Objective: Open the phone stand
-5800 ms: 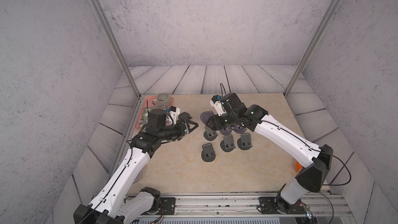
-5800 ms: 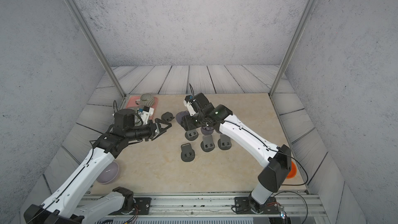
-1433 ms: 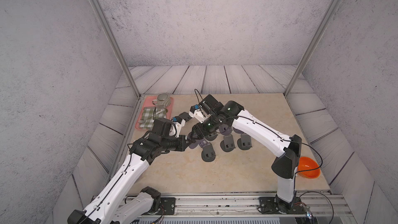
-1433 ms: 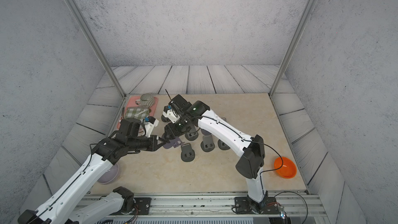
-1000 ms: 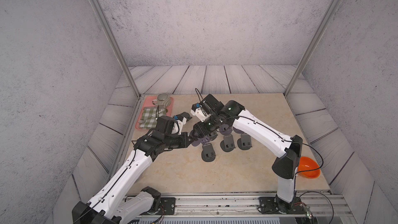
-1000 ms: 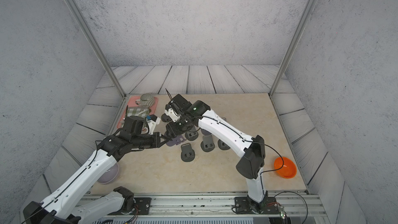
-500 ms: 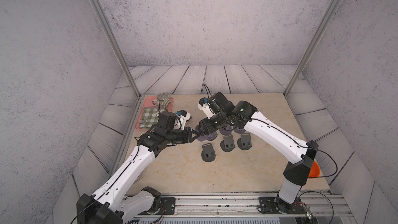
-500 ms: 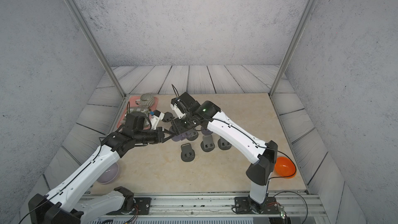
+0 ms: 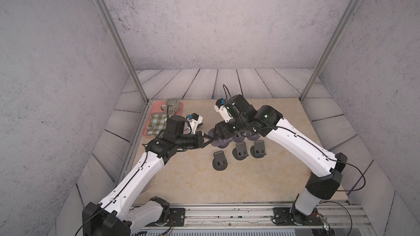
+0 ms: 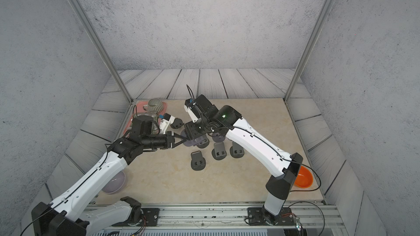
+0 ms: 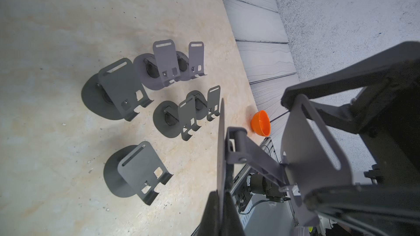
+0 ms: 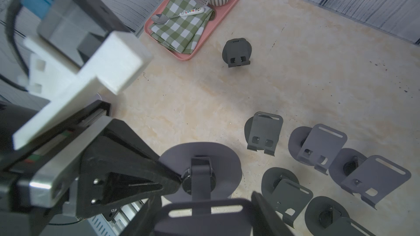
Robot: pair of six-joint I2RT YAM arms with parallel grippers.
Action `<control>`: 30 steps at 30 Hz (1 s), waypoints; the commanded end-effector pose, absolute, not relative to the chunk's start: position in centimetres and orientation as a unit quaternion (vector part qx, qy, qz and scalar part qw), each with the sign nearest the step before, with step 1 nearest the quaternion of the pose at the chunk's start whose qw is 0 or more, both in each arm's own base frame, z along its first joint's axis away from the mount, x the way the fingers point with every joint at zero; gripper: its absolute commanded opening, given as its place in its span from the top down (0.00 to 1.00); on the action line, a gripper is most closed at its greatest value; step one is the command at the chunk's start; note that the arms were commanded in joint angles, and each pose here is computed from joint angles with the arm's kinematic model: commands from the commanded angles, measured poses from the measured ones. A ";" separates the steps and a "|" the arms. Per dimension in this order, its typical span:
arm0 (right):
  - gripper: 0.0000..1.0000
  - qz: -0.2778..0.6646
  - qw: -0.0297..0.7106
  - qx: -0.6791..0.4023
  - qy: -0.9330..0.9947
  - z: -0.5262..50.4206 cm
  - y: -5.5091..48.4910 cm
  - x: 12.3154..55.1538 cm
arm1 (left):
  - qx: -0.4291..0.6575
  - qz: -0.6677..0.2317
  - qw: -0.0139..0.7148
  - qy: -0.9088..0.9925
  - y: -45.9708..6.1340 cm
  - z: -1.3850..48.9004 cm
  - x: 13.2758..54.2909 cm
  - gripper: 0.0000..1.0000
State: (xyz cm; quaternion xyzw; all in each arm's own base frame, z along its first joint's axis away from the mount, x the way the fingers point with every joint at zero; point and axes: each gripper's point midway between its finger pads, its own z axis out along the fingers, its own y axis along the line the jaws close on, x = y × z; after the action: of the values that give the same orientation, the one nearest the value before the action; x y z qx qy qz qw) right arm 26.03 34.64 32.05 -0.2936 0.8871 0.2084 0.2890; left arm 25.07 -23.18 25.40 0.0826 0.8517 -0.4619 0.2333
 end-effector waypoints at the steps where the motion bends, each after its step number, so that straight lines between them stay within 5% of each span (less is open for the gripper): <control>1: 0.53 0.255 0.375 -0.276 0.848 41.7 30.0 23.1 | -0.078 -0.298 0.153 0.939 -16.5 15.5 25.8 1.00; 28: 0.52 0.266 0.379 -0.266 0.845 42.9 27.9 21.3 | -0.109 -0.319 0.136 0.932 -16.5 15.0 27.3 1.00; 29: 0.49 0.266 0.377 -0.267 0.846 42.7 28.1 21.4 | -0.107 -0.323 0.137 0.930 -16.6 15.2 27.3 1.00; 30: 0.33 0.268 0.374 -0.270 0.846 42.5 28.5 21.5 | -0.102 -0.331 0.141 0.927 -16.8 15.6 27.3 1.00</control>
State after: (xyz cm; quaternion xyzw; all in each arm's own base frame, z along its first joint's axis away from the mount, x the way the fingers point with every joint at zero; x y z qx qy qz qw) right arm 24.72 31.76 35.41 -0.2715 0.8868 0.2072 0.3112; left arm 26.26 -23.83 26.13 0.0783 0.8348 -0.5027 0.2105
